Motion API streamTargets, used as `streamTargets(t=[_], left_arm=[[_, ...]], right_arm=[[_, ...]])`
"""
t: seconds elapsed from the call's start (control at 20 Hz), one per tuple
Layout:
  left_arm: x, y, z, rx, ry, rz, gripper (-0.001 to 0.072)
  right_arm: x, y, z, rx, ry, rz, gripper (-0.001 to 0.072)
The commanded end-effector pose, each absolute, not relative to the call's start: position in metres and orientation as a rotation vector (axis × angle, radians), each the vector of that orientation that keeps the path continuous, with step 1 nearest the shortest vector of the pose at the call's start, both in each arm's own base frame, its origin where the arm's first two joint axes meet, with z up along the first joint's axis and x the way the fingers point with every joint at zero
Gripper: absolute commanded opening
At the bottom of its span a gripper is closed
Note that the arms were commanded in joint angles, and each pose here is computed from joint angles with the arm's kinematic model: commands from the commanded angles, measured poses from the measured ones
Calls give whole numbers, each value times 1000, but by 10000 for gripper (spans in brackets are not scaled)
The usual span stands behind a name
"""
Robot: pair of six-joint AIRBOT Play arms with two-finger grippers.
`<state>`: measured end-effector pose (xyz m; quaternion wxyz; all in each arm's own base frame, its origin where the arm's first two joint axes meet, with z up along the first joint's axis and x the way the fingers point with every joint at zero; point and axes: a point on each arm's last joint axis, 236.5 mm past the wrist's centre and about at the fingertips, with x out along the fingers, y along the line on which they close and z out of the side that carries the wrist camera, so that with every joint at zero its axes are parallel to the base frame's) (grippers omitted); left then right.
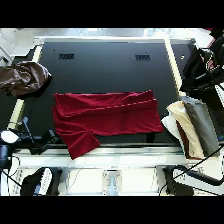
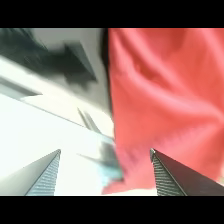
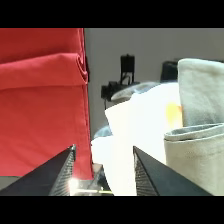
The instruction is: Fold the shirts.
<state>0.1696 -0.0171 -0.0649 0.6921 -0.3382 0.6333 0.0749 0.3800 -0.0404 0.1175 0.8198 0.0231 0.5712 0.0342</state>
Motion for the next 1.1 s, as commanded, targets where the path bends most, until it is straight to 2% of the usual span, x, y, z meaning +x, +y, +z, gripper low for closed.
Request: streamTargets(t=[0.0,0.15,0.3,0.4,0.6,0.8,0.85,0.9,0.95,1.05], left_arm=[[151,-54,-73,-933,1532,82,604],[153,-75,-75,-1058,1572,21,605],[140,-84,-88,-1108,1661,18,603],[143,-81,-94,-1110,1656,35,485],[160,-74,-104,-1103,1586,72,466],[162,-88,-116,-1004,1618,34,464],[165,-94,-118,-1001,1615,20,346],[169,-99,-117,-1009,1604,10,148],[173,-102,-116,-1016,1590,4,26],[174,-101,-116,-1019,1585,7,19]], right_arm=[[382,-40,122,37,1193,90,412],[384,-41,123,35,1181,89,412],[386,-41,124,34,1174,87,412],[386,-41,124,34,1174,88,412],[387,-33,125,57,1166,113,412],[387,-22,128,90,1157,153,412],[385,-20,131,92,1157,157,411],[380,-19,135,88,1158,160,411],[373,-20,139,83,1161,158,412],[361,-23,145,104,1141,143,412]])
